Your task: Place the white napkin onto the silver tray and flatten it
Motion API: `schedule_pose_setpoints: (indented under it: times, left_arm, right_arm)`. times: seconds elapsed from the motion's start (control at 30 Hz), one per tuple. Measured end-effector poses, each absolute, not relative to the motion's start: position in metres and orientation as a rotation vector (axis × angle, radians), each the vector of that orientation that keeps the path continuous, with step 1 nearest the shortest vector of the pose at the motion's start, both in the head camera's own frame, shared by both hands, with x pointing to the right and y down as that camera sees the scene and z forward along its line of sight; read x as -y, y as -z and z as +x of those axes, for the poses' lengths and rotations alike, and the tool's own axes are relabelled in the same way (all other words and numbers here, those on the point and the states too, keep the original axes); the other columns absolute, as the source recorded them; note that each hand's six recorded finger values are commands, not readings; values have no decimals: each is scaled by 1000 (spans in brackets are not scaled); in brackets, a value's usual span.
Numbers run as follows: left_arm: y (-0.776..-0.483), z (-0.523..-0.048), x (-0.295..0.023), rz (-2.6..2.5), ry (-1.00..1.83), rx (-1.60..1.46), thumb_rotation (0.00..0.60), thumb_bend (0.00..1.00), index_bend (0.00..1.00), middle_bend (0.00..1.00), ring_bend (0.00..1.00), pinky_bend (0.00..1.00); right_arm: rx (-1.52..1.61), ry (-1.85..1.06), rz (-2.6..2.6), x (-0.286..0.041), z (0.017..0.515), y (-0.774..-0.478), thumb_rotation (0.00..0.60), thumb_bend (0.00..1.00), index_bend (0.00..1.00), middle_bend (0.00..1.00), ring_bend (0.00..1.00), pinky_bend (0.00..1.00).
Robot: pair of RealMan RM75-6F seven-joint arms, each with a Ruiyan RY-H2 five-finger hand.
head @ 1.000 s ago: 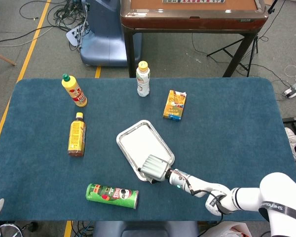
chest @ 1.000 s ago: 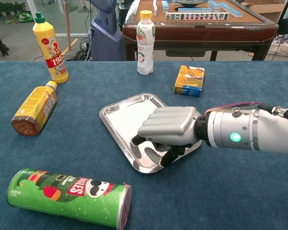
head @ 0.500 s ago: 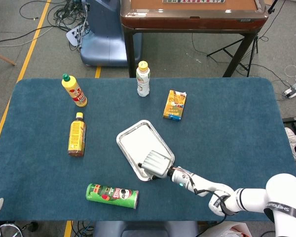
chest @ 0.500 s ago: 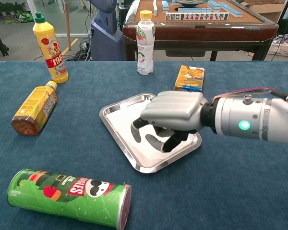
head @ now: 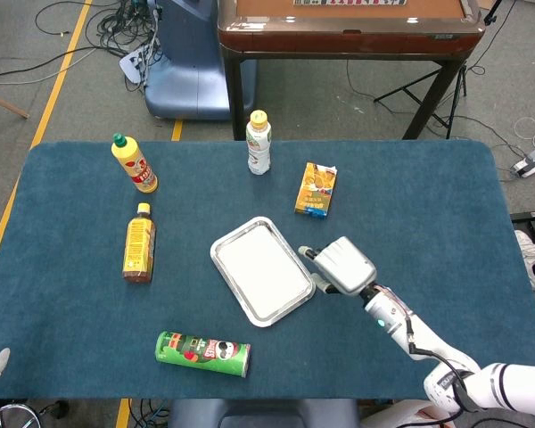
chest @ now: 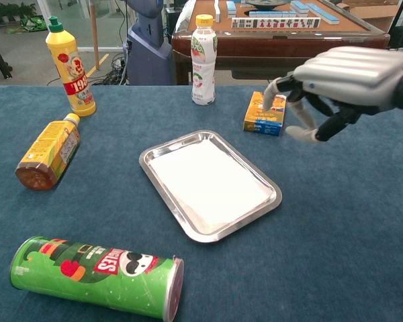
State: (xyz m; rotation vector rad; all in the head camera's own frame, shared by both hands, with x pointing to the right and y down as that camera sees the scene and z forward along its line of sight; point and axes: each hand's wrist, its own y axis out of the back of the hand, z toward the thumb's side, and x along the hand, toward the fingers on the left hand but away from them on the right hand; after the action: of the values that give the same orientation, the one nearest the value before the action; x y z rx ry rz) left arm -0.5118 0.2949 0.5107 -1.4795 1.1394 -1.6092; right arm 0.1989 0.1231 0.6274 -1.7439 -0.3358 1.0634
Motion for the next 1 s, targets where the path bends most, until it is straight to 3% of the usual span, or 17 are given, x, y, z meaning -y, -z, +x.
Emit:
schedule_pose_setpoints:
  times: [0.37, 0.6, 1.0]
  left_arm:
    - [-520, -502, -279, -1528, 1571, -1105, 600, 274, 174, 148, 139, 0]
    - [-526, -493, -270, -1561, 1542, -1085, 600, 274, 174, 148, 139, 0]
    - [-532, -487, -268, -1584, 1541, -1063, 600, 274, 174, 148, 139, 0]
  right_arm:
    - [547, -1291, -1606, -131, 292, -590, 551, 482, 199, 323, 292, 594]
    - [661, -1427, -1534, -153, 344, -573, 562, 469, 185, 256, 209, 465]
    - [764, -1553, -1420, -193, 401, -546, 563, 464, 183, 244, 187, 419]
